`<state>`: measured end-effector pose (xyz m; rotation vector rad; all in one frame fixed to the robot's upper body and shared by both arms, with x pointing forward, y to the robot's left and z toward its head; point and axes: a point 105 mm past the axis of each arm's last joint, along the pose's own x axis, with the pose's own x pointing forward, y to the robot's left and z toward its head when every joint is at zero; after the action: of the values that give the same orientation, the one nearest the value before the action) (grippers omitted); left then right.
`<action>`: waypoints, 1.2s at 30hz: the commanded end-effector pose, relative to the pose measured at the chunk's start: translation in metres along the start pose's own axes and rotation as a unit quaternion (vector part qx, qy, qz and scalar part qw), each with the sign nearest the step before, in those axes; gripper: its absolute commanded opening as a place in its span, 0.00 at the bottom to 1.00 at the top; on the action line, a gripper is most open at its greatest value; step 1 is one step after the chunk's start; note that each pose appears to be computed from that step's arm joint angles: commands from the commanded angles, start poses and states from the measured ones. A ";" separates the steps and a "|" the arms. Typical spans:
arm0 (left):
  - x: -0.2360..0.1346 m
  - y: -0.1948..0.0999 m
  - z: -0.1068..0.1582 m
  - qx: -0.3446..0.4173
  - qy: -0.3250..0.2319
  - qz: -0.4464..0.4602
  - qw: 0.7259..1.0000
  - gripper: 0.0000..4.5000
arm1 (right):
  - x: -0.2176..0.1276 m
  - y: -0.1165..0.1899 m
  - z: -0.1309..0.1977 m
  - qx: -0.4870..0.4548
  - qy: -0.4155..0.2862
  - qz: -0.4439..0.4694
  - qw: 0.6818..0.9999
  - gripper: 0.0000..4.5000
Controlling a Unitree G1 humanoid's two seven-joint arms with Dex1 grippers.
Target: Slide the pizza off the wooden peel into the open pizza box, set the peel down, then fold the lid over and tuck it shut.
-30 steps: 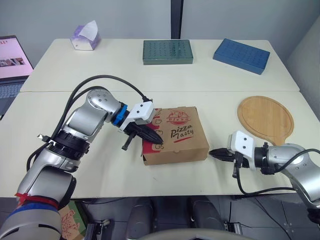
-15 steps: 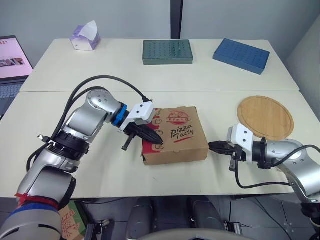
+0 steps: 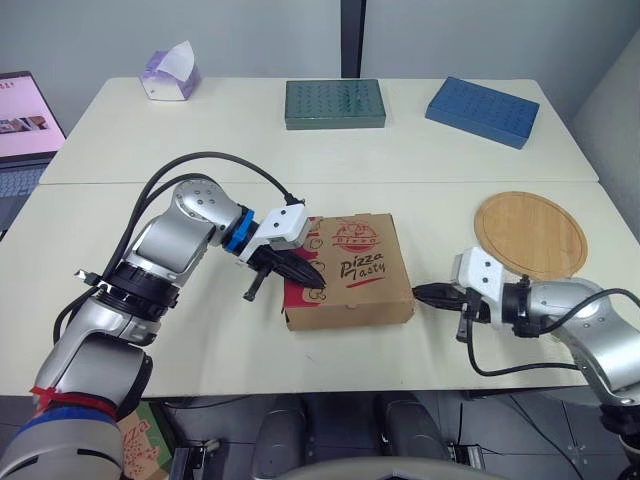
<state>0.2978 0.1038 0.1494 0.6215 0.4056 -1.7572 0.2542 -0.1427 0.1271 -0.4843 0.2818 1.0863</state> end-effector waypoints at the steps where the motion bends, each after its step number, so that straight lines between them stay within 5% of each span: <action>1: -0.004 0.000 0.001 0.001 0.003 0.005 1.000 0.00 | -0.017 -0.004 0.022 -0.028 -0.021 -0.014 0.999 0.20; 12: -0.007 0.002 0.003 0.000 0.000 0.006 1.000 0.00 | 0.003 0.019 0.038 -0.121 -0.018 0.004 0.992 1.00; 36: -0.011 -0.001 0.008 -0.005 -0.008 0.002 1.000 0.00 | 0.014 -0.002 0.050 -0.167 -0.033 -0.039 0.985 1.00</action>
<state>0.2993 0.1081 0.1547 0.5922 0.4151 -1.7424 0.2593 -0.1071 0.1465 -0.7269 0.0912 1.1040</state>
